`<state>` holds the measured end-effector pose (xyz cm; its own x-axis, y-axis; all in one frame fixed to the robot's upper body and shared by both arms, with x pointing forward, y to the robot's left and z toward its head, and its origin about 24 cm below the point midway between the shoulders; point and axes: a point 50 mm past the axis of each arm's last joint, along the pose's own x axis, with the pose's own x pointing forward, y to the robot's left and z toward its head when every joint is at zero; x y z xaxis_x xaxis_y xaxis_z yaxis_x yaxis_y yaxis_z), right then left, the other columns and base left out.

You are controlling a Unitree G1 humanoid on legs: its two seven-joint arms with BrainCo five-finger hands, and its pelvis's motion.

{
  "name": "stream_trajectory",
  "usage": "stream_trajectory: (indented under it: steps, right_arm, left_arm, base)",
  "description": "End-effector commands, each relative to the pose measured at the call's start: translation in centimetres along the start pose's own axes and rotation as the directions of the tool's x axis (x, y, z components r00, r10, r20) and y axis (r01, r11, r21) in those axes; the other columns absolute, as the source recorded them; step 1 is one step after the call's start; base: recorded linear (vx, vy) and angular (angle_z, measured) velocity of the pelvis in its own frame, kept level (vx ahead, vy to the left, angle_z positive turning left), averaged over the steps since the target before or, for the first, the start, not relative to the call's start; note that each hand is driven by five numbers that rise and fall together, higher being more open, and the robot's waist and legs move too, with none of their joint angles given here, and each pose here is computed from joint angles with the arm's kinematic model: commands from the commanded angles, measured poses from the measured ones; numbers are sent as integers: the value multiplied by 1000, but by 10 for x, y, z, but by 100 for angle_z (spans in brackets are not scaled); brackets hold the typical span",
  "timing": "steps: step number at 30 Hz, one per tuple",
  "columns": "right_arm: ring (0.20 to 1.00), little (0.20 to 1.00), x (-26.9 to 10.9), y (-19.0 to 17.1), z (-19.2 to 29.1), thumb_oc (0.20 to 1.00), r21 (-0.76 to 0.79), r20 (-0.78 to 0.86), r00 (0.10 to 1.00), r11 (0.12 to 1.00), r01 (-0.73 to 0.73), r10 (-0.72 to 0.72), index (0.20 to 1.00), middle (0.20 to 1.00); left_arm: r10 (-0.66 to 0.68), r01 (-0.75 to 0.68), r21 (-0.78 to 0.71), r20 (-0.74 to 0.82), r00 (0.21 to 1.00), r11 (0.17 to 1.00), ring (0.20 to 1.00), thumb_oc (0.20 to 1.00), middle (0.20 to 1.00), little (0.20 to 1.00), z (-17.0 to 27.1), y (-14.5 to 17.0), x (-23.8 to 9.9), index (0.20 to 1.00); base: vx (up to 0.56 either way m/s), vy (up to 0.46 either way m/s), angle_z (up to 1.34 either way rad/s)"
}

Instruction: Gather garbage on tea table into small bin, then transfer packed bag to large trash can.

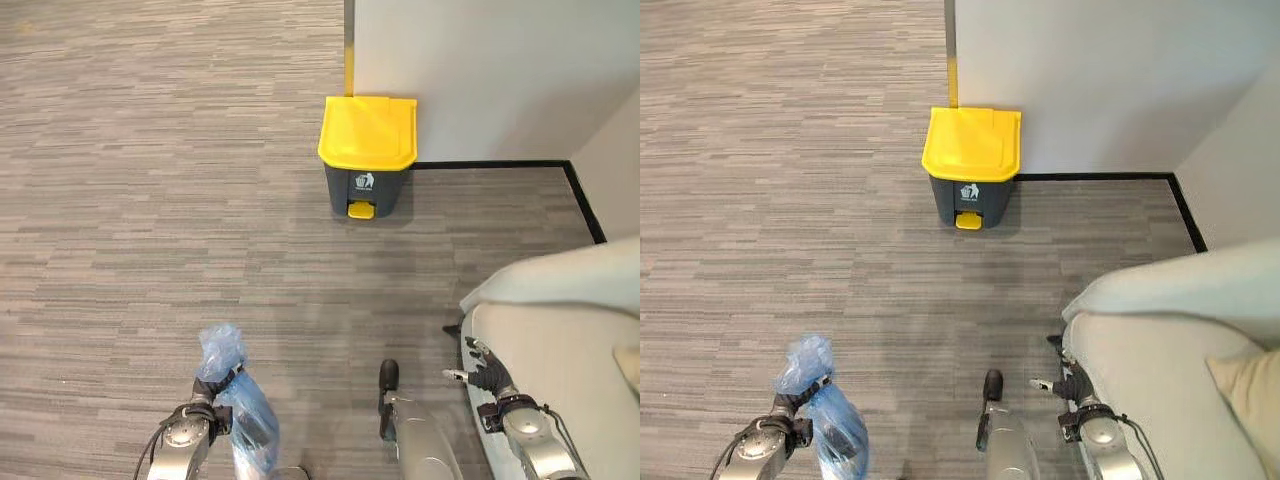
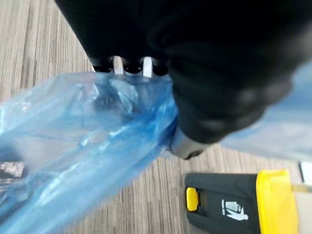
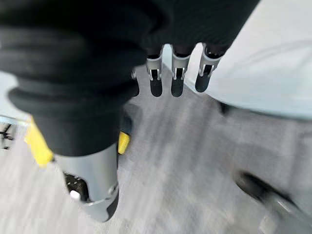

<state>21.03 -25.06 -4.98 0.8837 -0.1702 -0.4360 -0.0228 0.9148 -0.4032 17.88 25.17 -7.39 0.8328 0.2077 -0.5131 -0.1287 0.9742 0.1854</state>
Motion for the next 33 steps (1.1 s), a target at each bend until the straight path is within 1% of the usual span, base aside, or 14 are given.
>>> stream_trajectory:
  steps: [1,8,13,17,21,26,33]
  right_arm:
    - [1000,1000,-10,-12,-12,1000,35,-9,999,998,51,-51,1000,1000]
    - [1000,1000,-6,-20,-9,1000,36,-6,997,996,83,-83,1000,1000]
    - [1000,1000,-8,-17,-14,1000,55,-29,995,994,99,-97,1000,1000]
    - [1000,1000,-9,-13,-18,1000,57,-45,995,994,90,-88,1000,1000]
    - [1000,1000,-7,-1,-13,1000,72,-34,998,996,60,-58,1000,1000]
    - [1000,1000,-1,8,0,1000,81,9,1000,996,25,-26,1000,1000]
    - [1000,1000,4,5,12,1000,69,49,999,997,17,-21,1000,1000]
  left_arm:
    - [17,-24,46,140,990,999,200,200,200,200,32,16,4,200]
    - [-3,-4,50,140,990,999,200,200,200,200,33,7,8,200]
    - [-6,-2,55,146,989,998,200,200,200,200,35,5,9,200]
    - [-12,4,60,139,990,998,200,200,200,200,32,5,6,200]
    - [11,-21,72,131,991,997,200,200,200,200,30,13,4,200]
    - [42,-58,94,166,985,994,200,200,200,200,40,25,5,200]
    - [52,-66,73,173,983,995,200,200,200,200,43,25,7,200]
  base:
    - [126,-127,19]
    - [200,-74,-6]
    - [211,49,-38]
    - [315,203,-3]
    - [307,273,-26]
    - [178,221,-20]
    - [225,88,-5]
